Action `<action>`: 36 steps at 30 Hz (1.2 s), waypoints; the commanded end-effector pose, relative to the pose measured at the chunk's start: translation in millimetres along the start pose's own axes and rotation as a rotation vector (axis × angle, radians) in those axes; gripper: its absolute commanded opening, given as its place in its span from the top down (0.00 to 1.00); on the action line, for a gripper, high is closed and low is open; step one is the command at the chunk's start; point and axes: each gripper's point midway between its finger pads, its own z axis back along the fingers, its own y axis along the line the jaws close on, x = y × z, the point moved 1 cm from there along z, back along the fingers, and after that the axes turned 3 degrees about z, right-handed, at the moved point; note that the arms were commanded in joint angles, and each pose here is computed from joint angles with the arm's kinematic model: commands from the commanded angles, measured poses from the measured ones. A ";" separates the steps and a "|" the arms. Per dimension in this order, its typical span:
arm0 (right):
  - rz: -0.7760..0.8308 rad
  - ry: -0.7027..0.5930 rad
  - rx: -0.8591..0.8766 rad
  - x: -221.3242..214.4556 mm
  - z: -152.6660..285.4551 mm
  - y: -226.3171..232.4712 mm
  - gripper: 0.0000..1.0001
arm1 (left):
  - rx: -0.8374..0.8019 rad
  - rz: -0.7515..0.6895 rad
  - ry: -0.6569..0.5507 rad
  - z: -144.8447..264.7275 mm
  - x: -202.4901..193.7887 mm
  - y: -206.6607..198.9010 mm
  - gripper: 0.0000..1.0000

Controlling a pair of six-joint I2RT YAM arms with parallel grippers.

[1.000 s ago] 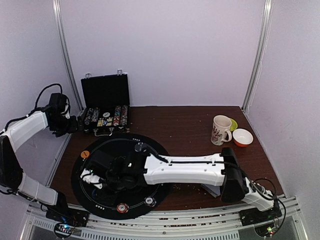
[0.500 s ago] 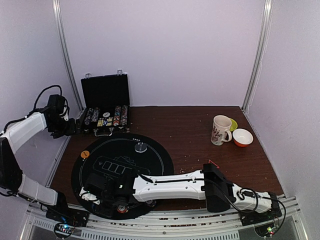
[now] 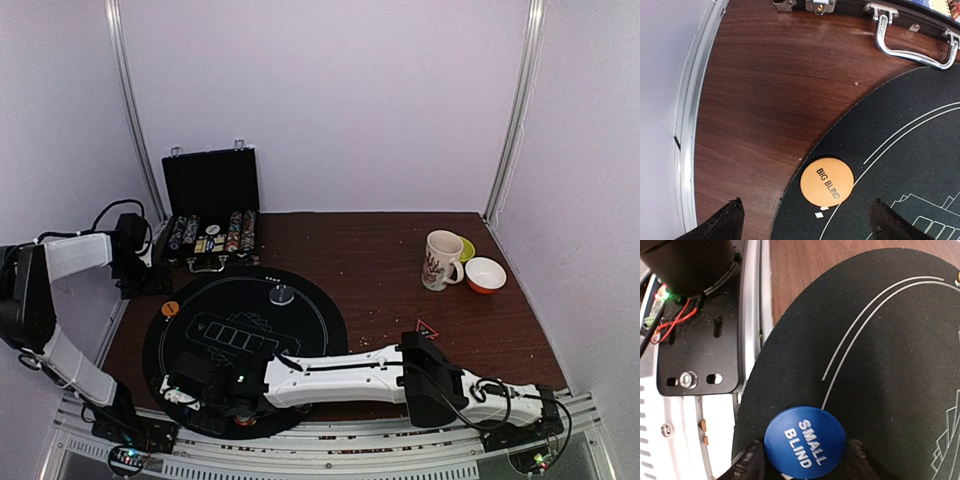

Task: Distribute texas hold em gaming equipment
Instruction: Place the small blind button in the small blind area, then adjust the big blind button in the big blind area.

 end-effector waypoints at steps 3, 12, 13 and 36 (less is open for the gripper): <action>-0.008 -0.060 -0.057 23.0 17.0 -12.9 0.24 | -0.018 -0.057 0.024 -19.5 -12.1 -11.4 0.13; -0.051 -0.212 0.007 71.3 75.2 -21.7 0.14 | 0.007 -0.098 0.053 -36.2 -19.2 -16.1 0.21; -0.059 -0.229 0.010 75.3 82.5 -25.4 0.14 | 0.014 -0.098 0.048 -37.5 -17.3 -15.1 0.22; -0.076 -0.099 -0.200 23.8 127.5 -86.7 0.14 | -0.012 -0.021 0.120 -37.7 -48.5 -14.2 0.47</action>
